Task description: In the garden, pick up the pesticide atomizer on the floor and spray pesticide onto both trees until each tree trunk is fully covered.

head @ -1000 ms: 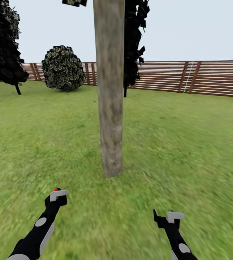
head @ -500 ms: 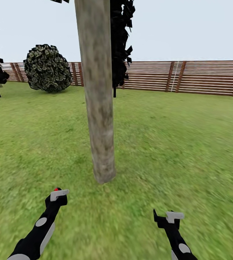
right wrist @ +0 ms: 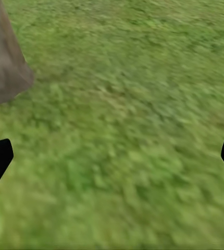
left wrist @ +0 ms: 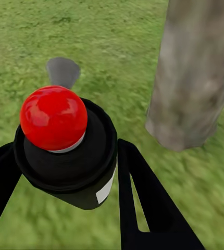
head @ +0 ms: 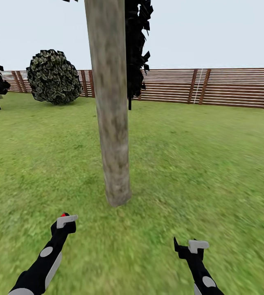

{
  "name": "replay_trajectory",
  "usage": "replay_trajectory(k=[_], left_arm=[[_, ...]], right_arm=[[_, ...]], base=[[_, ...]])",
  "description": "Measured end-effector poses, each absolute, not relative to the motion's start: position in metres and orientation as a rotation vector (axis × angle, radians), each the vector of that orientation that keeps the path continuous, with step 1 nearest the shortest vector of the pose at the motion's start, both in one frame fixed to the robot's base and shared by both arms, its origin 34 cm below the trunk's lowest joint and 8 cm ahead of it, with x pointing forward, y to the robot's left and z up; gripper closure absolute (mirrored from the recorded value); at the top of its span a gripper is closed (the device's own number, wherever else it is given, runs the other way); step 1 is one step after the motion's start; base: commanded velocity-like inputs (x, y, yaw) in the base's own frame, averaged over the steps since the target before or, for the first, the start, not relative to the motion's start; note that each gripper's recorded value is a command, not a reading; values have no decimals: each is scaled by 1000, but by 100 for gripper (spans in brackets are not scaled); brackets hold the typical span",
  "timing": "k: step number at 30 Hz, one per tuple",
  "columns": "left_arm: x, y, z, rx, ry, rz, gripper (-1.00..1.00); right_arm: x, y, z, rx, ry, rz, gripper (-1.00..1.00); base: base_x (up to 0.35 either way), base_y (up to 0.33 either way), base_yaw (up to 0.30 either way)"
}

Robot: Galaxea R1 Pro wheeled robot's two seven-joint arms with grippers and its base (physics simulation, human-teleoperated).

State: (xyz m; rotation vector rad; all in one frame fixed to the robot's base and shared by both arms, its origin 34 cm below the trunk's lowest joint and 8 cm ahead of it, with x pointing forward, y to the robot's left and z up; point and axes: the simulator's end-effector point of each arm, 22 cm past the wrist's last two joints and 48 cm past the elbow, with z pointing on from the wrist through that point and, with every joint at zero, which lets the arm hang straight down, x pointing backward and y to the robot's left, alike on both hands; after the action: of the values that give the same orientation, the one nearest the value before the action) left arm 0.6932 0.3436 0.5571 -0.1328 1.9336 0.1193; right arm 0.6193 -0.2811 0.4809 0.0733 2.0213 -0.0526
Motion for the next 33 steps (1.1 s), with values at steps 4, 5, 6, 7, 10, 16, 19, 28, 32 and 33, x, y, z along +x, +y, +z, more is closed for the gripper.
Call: replay_trajectory(k=[4, 5, 6, 7, 10, 16, 19, 28, 32, 33], left_arm=[[693, 344, 557, -133, 1933, 120, 100], [693, 344, 557, -132, 1933, 120, 100], [693, 344, 557, -132, 1932, 119, 100], [693, 343, 557, -132, 1932, 119, 100], [694, 343, 558, -130, 1931, 119, 100], [691, 343, 545, -130, 1934, 119, 100], [690, 343, 538, -130, 1934, 119, 100], [687, 339, 519, -118, 1934, 116, 100], [686, 333, 511, -103, 1932, 109, 100], [686, 331, 509, -90, 1933, 108, 100]], right_arm=[[619, -281, 481, 73, 2022, -53, -100], [619, -281, 481, 73, 2022, -53, -100], [619, -281, 481, 73, 2022, -53, -100], [619, -281, 481, 73, 2022, -53, -100], [619, -281, 481, 73, 2022, -53, -100], [617, -281, 469, 73, 2021, -53, -100], [616, -281, 462, 73, 2021, -53, -100], [612, -284, 443, 78, 2022, -62, -100], [613, -289, 438, 79, 2013, -70, -100], [613, -289, 437, 77, 2010, -70, -100]], base=[[0, 0, 0], [0, 0, 0], [0, 0, 0], [0, 0, 0], [0, 0, 0], [0, 0, 0], [0, 0, 0], [0, 0, 0], [0, 0, 0], [0, 0, 0]])
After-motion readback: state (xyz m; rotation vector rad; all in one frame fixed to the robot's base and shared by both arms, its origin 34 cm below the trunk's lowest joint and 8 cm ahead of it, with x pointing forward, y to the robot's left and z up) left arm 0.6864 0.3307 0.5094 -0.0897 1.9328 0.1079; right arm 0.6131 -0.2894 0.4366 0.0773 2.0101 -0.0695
